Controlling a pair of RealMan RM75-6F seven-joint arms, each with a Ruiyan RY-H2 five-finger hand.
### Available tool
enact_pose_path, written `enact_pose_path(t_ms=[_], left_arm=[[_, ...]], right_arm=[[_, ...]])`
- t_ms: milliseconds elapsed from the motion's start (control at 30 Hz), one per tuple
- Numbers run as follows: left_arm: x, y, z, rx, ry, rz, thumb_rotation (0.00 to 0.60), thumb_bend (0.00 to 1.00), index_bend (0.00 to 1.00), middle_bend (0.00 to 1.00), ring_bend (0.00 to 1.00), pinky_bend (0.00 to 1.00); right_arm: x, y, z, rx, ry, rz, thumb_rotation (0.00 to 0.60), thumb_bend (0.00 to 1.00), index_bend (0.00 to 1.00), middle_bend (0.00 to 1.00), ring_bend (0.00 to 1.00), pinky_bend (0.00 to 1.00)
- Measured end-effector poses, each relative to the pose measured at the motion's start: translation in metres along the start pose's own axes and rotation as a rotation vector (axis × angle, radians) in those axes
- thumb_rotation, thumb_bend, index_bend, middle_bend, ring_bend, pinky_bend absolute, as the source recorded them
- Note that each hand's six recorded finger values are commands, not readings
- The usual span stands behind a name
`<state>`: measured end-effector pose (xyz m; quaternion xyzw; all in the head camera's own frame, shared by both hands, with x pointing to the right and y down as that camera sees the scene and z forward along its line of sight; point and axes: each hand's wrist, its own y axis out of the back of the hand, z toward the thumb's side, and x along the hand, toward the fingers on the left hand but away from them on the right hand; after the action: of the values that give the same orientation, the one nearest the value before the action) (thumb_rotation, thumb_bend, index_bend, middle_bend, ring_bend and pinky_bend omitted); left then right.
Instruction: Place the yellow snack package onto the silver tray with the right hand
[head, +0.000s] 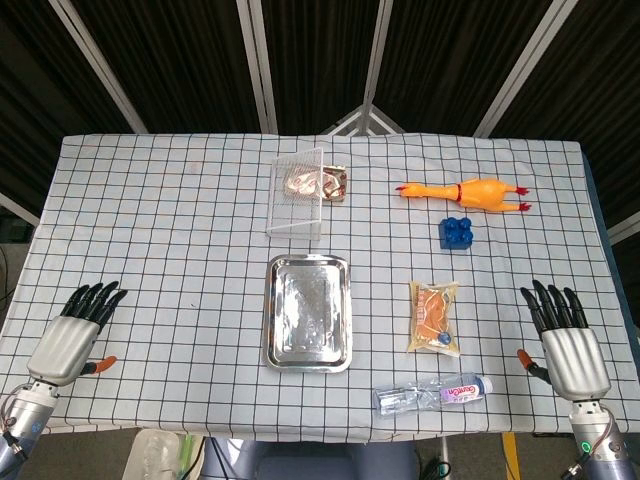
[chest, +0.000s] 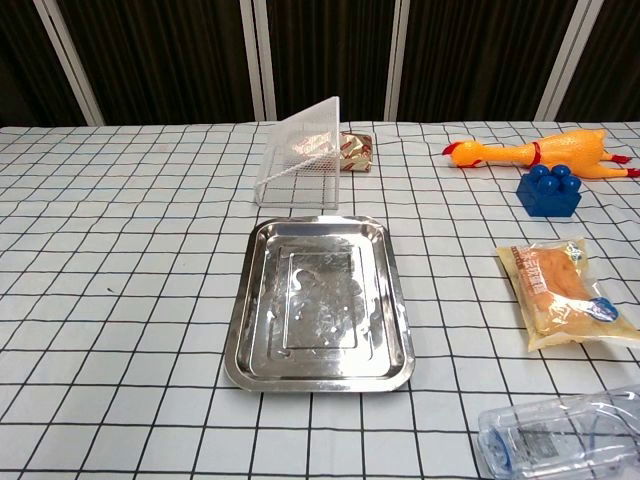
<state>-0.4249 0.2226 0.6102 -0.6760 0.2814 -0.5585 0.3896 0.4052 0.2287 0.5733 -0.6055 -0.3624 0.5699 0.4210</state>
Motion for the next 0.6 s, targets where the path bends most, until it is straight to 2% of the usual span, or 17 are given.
enact_pose_path(t_ms=[233,433,600], left_arm=[[0.000,0.001,-0.001,-0.001,0.007,0.008,0.600,0.05,0.00,0.00,0.00,0.00],[0.002,-0.003,0.001,0.012,0.007,0.008,0.600,0.05,0.00,0.00,0.00,0.00],[0.013,-0.013,-0.004,0.032,0.039,-0.026,0.600,0.05,0.00,0.00,0.00,0.00]], right_arm=[[-0.002,-0.005,0.009,0.017,0.030,0.011,0.600,0.28,0.00,0.00,0.00,0.00],[-0.012,-0.017,0.031,0.013,0.143,0.059,0.600,0.28,0.00,0.00,0.00,0.00],[-0.038,-0.030,0.057,0.068,0.270,0.121,0.600,0.28,0.00,0.00,0.00,0.00]])
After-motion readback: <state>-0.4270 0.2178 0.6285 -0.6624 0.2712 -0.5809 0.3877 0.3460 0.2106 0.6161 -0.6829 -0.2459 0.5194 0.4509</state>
